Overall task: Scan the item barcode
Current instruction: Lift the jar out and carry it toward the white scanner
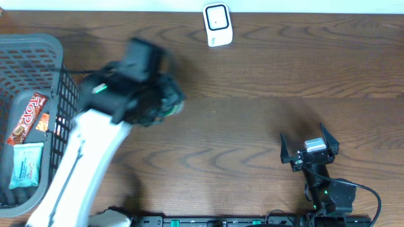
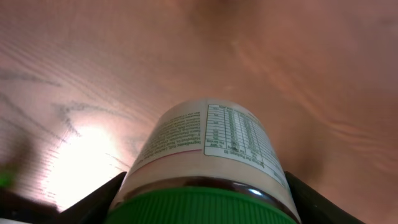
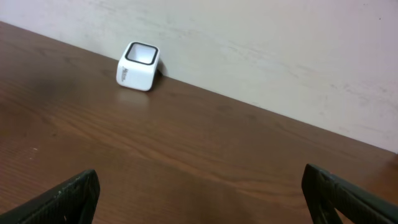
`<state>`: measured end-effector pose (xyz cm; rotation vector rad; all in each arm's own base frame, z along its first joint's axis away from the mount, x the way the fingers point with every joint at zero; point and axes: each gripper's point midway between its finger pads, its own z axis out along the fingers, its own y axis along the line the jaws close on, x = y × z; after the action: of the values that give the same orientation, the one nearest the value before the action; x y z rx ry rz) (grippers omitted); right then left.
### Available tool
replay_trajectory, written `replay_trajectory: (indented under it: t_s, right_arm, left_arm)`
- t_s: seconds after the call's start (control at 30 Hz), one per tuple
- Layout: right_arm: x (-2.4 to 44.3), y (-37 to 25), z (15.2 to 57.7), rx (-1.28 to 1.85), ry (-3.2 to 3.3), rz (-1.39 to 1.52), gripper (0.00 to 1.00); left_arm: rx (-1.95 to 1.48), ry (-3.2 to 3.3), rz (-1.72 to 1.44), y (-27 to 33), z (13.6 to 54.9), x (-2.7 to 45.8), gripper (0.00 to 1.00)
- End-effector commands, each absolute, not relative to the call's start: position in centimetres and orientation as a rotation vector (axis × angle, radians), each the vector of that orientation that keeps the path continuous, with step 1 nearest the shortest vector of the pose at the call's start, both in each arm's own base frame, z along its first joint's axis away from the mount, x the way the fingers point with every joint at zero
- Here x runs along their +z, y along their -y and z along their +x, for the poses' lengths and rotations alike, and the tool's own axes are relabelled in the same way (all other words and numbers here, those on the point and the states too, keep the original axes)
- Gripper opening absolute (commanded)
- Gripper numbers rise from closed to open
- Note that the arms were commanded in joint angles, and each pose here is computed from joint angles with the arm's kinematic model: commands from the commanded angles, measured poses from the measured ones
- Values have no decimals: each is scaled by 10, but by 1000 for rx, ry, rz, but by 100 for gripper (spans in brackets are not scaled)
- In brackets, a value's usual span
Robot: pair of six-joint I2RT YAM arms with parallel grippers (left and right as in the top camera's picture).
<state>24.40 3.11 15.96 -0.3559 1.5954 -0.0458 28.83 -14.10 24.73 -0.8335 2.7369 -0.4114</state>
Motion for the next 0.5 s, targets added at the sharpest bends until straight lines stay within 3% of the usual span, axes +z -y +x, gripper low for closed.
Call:
replay_trajectory:
  t_s: [0.0,0.3,0.47]
  right_arm:
    - [158,-31,244,-42,-1602,-349,99]
    - [158,-31,244,-42,-1602,-348,99]
    - [158,-31,244,-42,-1602,-349,99]
  left_arm:
    - [-232,-2753,-986,152,303,207,66]
    - [-72,-2800,-1273,205,329,98,66]
    - [-8,-2837,-1270,218,332,59,66]
